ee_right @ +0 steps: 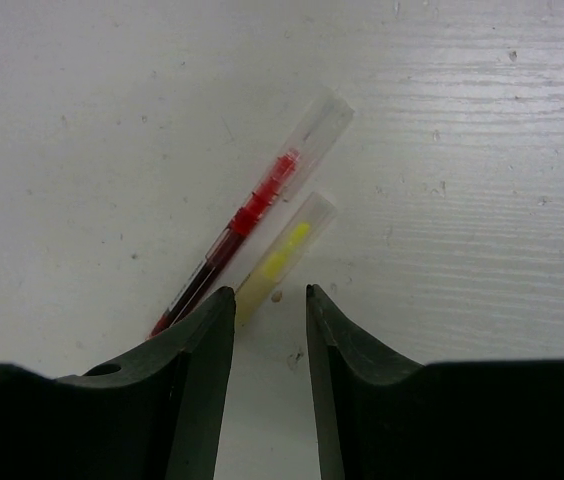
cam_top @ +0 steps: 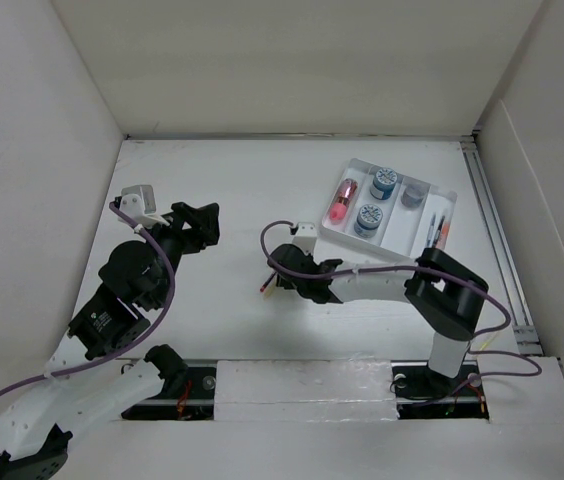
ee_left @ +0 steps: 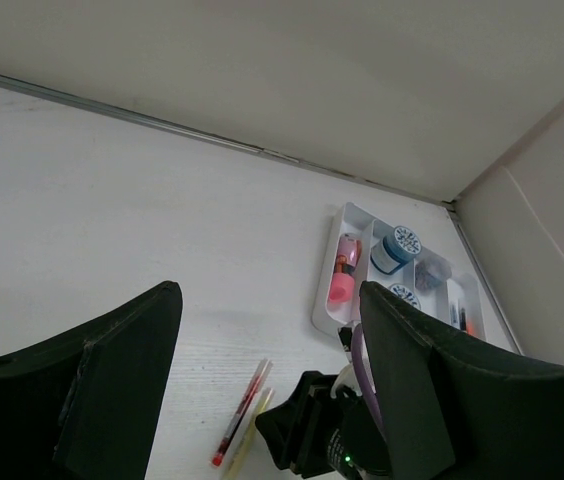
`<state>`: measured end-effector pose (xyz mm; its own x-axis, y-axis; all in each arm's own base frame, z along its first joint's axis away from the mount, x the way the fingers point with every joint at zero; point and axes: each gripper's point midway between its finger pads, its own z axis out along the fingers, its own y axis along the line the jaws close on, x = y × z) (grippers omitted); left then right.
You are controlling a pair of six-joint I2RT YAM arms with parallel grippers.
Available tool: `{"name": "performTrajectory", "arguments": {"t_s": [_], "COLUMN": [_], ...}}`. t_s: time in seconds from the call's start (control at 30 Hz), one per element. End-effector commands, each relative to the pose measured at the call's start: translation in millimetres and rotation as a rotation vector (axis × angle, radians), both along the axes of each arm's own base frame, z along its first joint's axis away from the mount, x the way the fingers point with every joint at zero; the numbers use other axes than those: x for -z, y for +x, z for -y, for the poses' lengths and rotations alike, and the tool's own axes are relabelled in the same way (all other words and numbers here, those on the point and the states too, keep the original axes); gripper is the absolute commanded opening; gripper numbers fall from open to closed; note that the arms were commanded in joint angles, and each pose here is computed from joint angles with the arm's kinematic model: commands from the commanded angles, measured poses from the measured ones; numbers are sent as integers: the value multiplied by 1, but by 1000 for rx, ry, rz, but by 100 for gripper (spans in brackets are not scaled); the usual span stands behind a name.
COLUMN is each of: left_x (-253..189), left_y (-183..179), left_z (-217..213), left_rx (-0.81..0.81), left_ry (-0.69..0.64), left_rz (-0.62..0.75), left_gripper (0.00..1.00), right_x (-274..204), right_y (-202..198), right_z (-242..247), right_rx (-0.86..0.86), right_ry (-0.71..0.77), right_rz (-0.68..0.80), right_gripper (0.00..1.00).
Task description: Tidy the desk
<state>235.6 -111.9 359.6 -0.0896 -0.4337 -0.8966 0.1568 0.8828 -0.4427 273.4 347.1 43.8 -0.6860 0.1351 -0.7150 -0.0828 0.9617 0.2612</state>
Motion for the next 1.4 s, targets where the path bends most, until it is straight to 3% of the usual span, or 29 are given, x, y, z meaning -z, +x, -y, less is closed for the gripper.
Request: {"name": "performTrajectory", "arguments": {"t_s": [0.0, 0.4, 1.07, 1.17, 1.37], "left_x": [-13, -13, -16, -14, -15], "left_y": [-1, -1, -3, -2, -2], "left_z": [0, 1, 2, 4, 4], "left_rx": [7, 13, 25, 32, 35], "left_ry": [-27, -26, -31, -27, -27], "left_rz": [47, 46, 54, 52, 52], "left_gripper": [68, 68, 68, 68, 68], "right_x": [-11, 6, -5, -5, -10], "right_y": [7, 7, 12, 11, 11], "right_z": [-16, -18, 76, 77, 87], "right_rx": [0, 5, 237, 211, 221], "right_ry": [34, 5, -62, -34, -17], "right_rz": [26, 3, 53, 43, 46], "right_gripper": [40, 39, 17, 9, 4]}}
